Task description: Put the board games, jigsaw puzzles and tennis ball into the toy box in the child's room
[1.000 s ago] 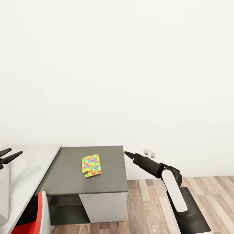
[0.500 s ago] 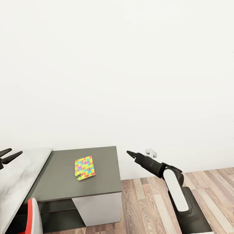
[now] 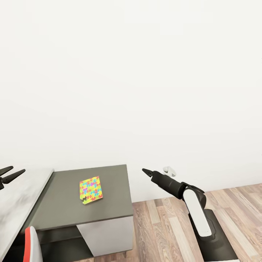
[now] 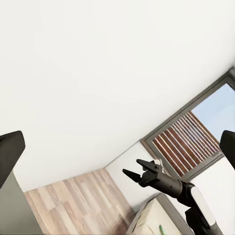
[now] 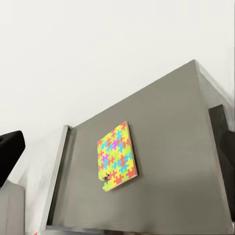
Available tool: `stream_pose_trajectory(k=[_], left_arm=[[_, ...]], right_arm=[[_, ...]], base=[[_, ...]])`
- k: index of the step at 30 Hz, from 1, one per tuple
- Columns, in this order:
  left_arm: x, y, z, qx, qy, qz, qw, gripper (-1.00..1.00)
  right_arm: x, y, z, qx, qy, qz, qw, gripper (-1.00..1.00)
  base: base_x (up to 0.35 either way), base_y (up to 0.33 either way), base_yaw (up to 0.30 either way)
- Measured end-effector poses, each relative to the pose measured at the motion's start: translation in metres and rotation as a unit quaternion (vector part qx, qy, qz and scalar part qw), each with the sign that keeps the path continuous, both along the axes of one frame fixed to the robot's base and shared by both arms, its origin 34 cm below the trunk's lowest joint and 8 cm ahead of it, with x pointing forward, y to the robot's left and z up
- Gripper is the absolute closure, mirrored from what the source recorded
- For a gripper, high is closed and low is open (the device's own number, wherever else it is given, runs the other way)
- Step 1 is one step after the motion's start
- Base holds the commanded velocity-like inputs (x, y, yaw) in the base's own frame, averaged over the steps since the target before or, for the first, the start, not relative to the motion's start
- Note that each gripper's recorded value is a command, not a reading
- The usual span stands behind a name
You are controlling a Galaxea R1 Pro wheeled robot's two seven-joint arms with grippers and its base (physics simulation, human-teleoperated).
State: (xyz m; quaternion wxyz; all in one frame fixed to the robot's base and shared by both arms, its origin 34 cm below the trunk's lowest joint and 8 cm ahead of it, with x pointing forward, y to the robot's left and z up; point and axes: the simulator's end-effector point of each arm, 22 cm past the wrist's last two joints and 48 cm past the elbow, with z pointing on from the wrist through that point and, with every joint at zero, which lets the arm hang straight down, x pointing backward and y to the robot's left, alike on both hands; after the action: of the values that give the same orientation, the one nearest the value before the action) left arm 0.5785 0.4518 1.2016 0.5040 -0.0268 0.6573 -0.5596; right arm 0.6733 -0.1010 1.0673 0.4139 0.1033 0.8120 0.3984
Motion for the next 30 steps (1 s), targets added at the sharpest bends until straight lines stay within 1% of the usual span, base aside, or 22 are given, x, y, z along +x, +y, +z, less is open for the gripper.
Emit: stream_pose_trajectory(k=[4, 15, 30], left_arm=[[-0.001, 0.000, 0.002, 0.000, -0.002, 0.000, 1.0000, -1.00], [-0.003, 0.000, 0.008, 0.000, -0.008, 0.000, 1.0000, -1.00], [-0.007, 0.000, 0.016, 0.000, -0.017, 0.000, 0.9999, -1.00]], right_arm=[[0.000, 0.000, 0.002, 0.000, -0.002, 0.000, 1.0000, -1.00], [-0.001, -0.001, 0.009, 0.001, -0.008, -0.002, 1.0000, -1.00], [-0.002, -0.002, 0.019, 0.001, -0.017, -0.003, 0.9999, -1.00]], base=[[0.066, -0.122, -0.209], [0.030, -0.222, -0.213], [0.001, -0.021, -0.214]])
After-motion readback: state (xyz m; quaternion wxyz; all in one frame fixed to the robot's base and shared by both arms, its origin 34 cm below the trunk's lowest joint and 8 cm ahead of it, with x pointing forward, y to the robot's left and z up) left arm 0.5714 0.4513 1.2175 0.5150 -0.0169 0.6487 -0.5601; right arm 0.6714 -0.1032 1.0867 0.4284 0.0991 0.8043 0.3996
